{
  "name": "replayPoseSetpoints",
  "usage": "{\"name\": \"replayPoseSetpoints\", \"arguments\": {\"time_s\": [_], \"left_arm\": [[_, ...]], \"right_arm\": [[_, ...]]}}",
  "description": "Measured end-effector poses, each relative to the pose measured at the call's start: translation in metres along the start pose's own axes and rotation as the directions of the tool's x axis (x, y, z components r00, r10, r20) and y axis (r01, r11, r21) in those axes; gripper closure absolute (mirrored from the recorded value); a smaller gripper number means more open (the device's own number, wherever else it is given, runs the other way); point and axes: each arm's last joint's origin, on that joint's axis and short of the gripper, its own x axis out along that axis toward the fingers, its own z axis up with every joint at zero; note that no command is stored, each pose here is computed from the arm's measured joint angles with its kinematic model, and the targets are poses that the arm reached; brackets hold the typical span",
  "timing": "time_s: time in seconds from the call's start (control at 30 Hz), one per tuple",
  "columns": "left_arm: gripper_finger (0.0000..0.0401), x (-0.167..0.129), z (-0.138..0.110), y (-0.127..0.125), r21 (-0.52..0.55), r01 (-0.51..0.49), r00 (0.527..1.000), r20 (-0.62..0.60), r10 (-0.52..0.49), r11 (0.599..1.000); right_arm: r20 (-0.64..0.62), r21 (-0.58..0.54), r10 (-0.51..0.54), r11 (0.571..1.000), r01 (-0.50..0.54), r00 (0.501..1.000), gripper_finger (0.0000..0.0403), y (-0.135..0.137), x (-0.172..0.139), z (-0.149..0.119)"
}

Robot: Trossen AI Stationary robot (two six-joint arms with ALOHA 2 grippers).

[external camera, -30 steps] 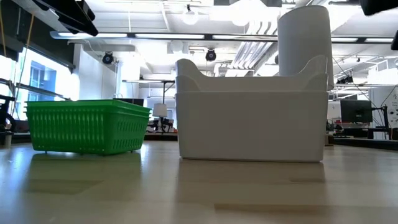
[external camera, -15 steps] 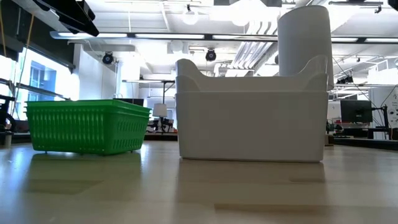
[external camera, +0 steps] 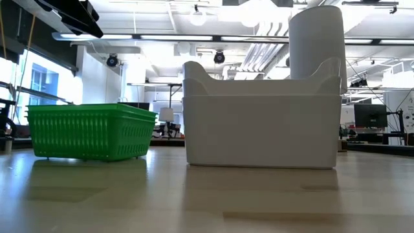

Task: Stack baskets by color
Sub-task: Adjust the stacked black bins

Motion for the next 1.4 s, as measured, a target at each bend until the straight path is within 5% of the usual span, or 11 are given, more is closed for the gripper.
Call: {"name": "replayPoseSetpoints", "arguments": {"time_s": [0.37, 0.6, 1.4], "left_arm": [[0.0224, 0.000, 0.000, 0.000, 0.000, -0.001, 1.000, 0.001, 0.001, 1.000], [0.0224, 0.000, 0.000, 0.000, 0.000, -0.001, 1.000, 0.001, 0.001, 1.000], [0.0224, 0.000, 0.000, 0.000, 0.000, 0.000, 1.000, 0.001, 0.000, 1.000]], "right_arm": [[0.010, 0.130, -0.050, 0.990, 0.049, 0.999, 0.0287, -0.007, 0.007, -0.021], [-0.098, 0.222, -0.176, 0.956, 0.194, 0.980, 0.0287, -0.012, 0.027, -0.025], [0.071, 0.325, -0.326, 0.901, 0.287, 0.943, 0.0287, -0.022, 0.030, 0.010]]}}
